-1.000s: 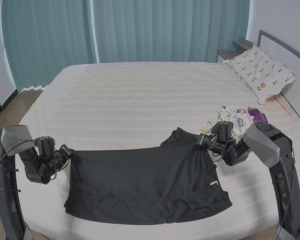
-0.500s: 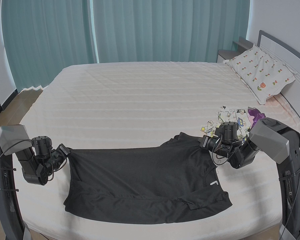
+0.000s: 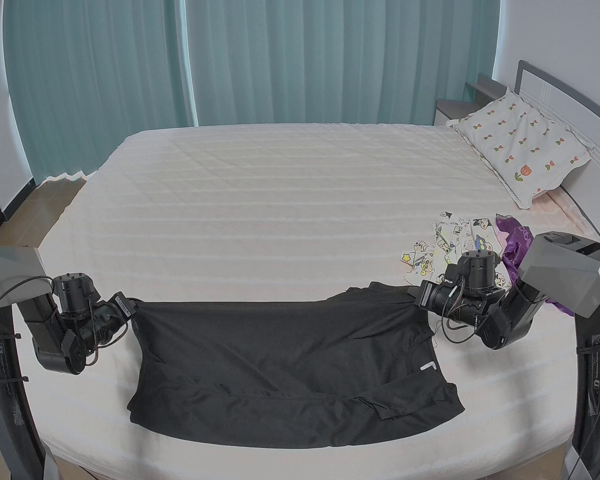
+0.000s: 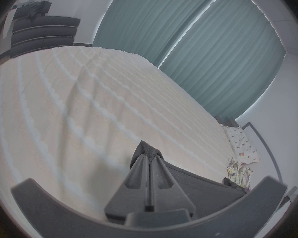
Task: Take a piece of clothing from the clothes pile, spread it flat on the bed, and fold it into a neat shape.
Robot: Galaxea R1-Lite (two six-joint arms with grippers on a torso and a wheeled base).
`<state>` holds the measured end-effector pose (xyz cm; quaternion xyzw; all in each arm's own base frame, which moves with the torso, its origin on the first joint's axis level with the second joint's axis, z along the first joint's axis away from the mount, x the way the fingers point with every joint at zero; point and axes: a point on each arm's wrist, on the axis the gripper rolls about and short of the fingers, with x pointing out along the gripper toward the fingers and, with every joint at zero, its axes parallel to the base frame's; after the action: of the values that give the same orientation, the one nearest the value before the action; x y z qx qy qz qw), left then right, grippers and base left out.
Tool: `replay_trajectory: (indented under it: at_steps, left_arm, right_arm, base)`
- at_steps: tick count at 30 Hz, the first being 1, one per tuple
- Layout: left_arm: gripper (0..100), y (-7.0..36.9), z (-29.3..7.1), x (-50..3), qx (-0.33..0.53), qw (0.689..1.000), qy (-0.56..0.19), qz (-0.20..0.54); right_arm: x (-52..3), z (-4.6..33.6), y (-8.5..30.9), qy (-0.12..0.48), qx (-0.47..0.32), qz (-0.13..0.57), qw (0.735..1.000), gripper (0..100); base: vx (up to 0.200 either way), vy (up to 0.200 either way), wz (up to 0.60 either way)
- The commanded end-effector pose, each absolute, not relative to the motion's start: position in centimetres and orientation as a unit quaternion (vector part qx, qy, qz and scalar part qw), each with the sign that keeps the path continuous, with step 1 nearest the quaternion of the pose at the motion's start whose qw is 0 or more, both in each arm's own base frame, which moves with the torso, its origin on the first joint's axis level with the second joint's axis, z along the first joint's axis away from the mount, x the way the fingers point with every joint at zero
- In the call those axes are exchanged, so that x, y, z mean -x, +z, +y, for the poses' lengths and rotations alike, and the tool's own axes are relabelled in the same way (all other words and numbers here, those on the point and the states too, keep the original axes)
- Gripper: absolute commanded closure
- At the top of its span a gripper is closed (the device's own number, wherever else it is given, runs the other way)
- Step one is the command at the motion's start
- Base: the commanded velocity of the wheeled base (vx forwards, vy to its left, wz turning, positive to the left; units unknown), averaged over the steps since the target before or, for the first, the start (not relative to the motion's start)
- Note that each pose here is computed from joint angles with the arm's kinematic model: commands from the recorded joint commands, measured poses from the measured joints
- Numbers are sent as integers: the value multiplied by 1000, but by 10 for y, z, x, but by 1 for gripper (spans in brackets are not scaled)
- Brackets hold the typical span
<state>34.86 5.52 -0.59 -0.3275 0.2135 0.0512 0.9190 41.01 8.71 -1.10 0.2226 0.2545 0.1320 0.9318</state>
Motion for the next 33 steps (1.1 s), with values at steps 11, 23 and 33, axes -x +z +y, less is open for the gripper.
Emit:
replay_trajectory:
  at_steps: [11, 23, 33]
  left_arm:
    - [100, -35, 52, -295, 267, 914, 48, 301]
    - [0, -58, 46, -269, 253, 896, 49, 362]
    - [0, -41, 48, -251, 271, 892, 36, 361]
  right_arm:
    - [-348, 77, -29, 127, -203, 329, 913, 100]
    - [-311, 76, -59, 125, -197, 393, 889, 100]
    - [-298, 72, -29, 143, -214, 367, 894, 0]
  base:
    - [0, 0, 0]
    - [0, 0, 0]
    - [0, 0, 0]
